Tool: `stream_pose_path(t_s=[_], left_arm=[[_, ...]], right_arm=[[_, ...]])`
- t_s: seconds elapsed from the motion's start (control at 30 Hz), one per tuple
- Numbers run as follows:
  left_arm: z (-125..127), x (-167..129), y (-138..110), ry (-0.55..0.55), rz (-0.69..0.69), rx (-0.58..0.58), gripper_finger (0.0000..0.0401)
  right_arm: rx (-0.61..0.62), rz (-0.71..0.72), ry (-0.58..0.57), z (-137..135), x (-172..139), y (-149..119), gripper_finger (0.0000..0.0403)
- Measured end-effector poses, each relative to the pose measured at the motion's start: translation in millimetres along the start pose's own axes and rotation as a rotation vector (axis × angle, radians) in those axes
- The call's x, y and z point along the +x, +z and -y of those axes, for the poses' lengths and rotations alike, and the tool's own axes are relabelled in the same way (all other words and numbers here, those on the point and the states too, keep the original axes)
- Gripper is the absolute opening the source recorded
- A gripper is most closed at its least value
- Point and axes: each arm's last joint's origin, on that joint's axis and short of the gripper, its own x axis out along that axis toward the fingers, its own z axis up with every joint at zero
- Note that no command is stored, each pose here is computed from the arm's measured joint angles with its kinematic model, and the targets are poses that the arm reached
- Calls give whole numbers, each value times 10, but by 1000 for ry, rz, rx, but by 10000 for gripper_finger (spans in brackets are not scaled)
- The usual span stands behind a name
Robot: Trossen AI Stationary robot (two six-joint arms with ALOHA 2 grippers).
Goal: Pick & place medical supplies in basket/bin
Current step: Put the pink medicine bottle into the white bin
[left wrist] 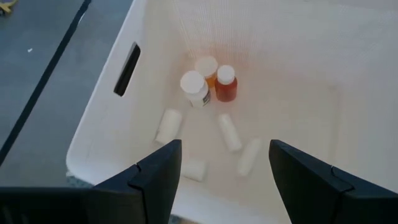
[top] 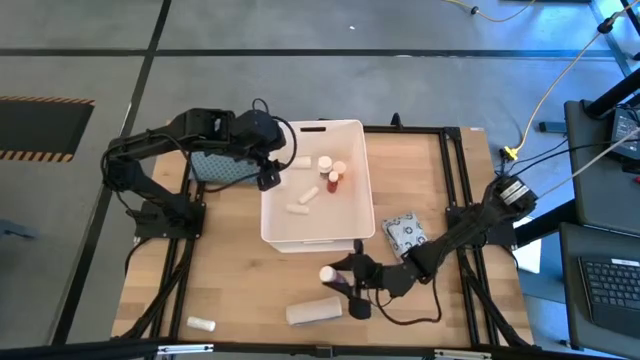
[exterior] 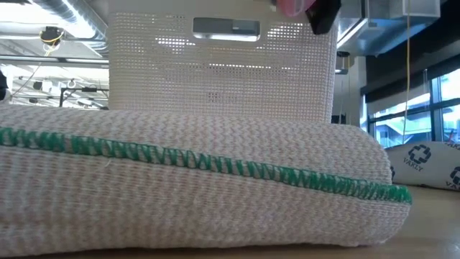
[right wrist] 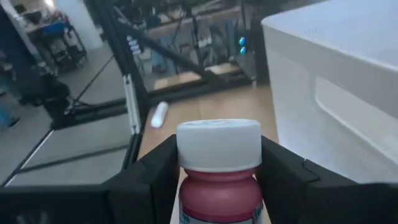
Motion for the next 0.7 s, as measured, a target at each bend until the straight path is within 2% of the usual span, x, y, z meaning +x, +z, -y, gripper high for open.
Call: stream_pose_path(t_s=[0.3, 0.53, 0.7], left_arm=[[-47, -171, -98, -4, -1, -21, 235], [-56, -235, -136, -27, -3, -65, 235], [-57, -236, -143, -27, -10, -94, 235]], right_arm=[[-28, -56, -76, 61, 194, -478, 174], [-31, -12, -102, 105, 344, -790, 180], [-79, 40, -152, 143, 404, -952, 177]])
